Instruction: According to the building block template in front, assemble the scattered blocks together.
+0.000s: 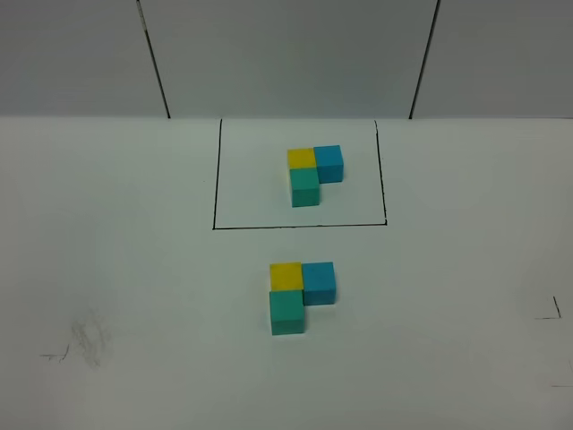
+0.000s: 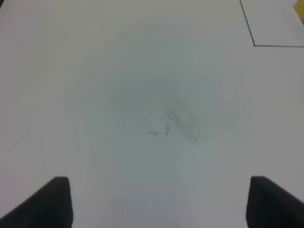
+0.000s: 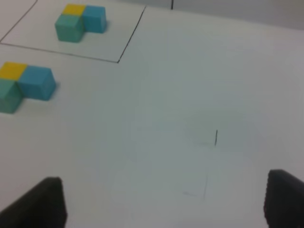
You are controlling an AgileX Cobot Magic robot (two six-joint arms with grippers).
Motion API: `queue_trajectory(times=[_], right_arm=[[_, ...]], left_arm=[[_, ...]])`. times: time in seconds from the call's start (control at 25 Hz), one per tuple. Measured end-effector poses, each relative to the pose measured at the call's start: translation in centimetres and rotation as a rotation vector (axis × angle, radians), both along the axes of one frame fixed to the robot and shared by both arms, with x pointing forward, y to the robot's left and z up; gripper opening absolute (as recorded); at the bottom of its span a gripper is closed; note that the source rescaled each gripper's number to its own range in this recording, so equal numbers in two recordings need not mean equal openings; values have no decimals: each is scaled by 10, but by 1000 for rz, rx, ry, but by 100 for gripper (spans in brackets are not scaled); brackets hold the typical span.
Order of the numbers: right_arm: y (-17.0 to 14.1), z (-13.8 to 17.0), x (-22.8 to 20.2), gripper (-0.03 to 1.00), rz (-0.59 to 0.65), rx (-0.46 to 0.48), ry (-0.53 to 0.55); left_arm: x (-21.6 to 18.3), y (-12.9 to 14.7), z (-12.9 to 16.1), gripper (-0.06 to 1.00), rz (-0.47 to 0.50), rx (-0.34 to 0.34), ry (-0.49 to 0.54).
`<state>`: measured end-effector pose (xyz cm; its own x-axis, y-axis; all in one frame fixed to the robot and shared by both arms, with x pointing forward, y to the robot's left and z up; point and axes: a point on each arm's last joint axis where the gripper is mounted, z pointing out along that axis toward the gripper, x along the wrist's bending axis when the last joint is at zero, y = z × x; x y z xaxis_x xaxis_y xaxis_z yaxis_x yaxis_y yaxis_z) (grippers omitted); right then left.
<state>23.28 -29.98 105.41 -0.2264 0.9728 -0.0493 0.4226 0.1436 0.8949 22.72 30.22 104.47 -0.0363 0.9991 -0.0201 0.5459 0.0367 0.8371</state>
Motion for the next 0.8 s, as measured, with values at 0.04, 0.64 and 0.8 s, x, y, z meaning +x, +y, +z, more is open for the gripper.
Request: queue_trajectory(times=[0.04, 0.64, 0.8], right_arm=[[1, -2, 0, 78, 10, -1, 15], [7, -2, -1, 78, -17, 41, 26], [8, -2, 0, 78, -83, 45, 25]], left_arm=[[0, 0, 0, 74, 0, 0, 0], [0, 0, 0, 74, 0, 0, 0], [0, 0, 0, 74, 0, 0, 0]])
